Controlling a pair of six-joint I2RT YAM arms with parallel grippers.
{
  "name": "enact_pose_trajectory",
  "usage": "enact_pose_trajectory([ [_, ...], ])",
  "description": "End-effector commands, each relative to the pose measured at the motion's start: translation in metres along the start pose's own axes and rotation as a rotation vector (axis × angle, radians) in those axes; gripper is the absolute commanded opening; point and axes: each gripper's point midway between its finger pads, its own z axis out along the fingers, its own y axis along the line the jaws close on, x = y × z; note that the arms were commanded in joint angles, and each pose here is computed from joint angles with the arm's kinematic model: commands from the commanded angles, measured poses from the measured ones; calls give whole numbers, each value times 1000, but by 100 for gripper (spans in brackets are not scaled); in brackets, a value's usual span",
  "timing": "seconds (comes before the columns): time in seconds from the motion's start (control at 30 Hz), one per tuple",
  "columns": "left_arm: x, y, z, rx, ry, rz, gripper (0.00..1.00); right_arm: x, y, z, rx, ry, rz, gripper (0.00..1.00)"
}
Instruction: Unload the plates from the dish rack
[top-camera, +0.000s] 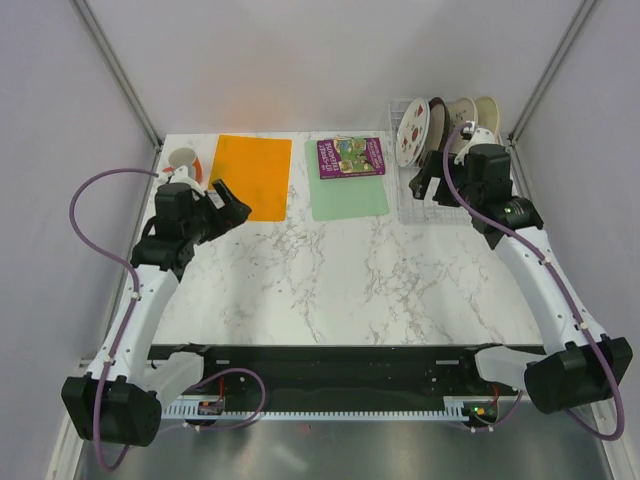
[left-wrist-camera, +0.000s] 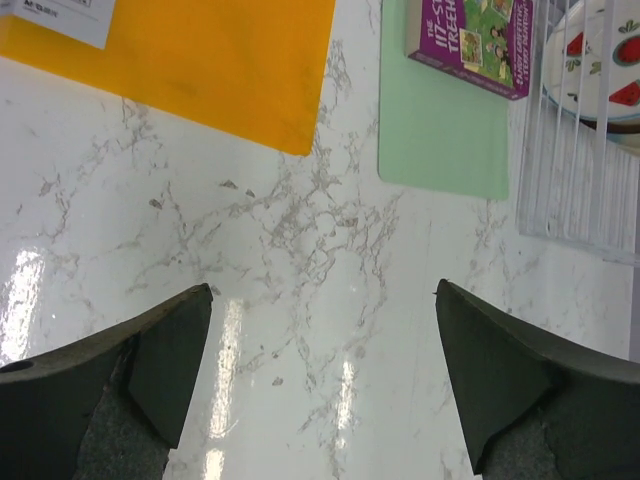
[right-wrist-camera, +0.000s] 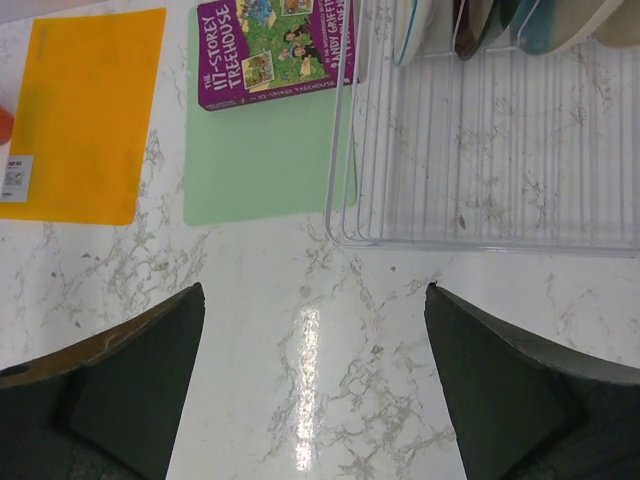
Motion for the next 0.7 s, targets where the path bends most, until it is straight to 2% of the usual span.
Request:
enact_pose_trajectory([
  [0.0, -25, -27, -24, 99, -35, 66, 100, -41, 25, -31, -88, -116, 0, 98],
  [0.1, -55, -37, -34, 98, -123, 94, 100, -56, 33, -29, -115, -150, -10, 98],
  [0.2, -68, -52, -39, 152, -148, 136, 100, -62, 22, -6, -63, -182, 20, 98],
  [0.33, -66, -53, -33, 157, -129, 138, 100, -82, -7, 31, 121, -209, 12, 98],
  [0.43, -61, -48, -22, 147, -120, 135, 100, -114, -11, 55, 185, -245, -17, 98],
  [0.5, -59, -45, -14, 146, -114, 138, 100, -110, -22, 86, 239, -202, -53, 98],
  [0.57, -58, -44, -10, 141, -108, 134, 100, -127, -25, 96, 278, -231, -67, 98],
  [0.6, -60, -45, -10, 145, -113, 138, 100, -117, -31, 116, 299, -194, -95, 98],
  [0.67, -59, -43, -7, 142, -113, 137, 100, -132, -32, 127, 324, -219, -104, 94],
])
